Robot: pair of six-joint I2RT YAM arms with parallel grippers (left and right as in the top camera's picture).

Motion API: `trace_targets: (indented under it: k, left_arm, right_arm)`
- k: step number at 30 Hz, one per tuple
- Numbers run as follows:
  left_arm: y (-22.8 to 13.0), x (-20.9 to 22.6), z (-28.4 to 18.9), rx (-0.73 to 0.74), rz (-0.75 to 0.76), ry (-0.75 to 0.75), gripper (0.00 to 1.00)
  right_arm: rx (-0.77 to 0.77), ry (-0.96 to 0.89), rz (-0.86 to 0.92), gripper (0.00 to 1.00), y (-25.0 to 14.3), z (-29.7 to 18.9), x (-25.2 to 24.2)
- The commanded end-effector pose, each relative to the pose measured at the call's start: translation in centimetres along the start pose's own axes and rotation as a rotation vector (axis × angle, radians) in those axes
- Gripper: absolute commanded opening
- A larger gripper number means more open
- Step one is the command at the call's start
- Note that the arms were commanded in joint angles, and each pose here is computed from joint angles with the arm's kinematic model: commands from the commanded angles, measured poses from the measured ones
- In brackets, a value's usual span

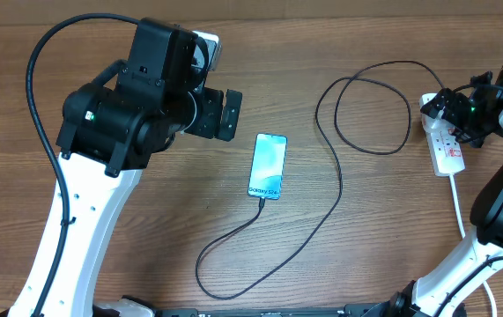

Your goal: Plug charger to phone and switch on socket

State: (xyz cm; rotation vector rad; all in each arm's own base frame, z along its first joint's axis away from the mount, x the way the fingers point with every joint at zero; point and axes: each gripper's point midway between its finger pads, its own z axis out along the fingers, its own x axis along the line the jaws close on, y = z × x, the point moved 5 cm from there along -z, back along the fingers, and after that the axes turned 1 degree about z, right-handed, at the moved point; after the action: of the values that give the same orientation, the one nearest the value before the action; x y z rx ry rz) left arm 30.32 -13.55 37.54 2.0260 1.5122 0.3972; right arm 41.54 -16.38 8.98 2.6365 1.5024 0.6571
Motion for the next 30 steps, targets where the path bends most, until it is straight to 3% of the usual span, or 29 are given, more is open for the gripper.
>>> trace_targets:
  k: [1, 30]
  left_arm:
    - [0.1, 0.2, 0.3, 0.007, 0.020, 0.010, 0.99]
    - [0.0, 0.2, 0.3, 0.010, 0.019, 0.010, 0.99]
  right_arm:
    - [-0.006, 0.025, -0.014, 1.00, 0.3, 0.0, 0.5]
    - [0.033, 0.046, -0.001, 1.00, -0.3, 1.3, 0.3]
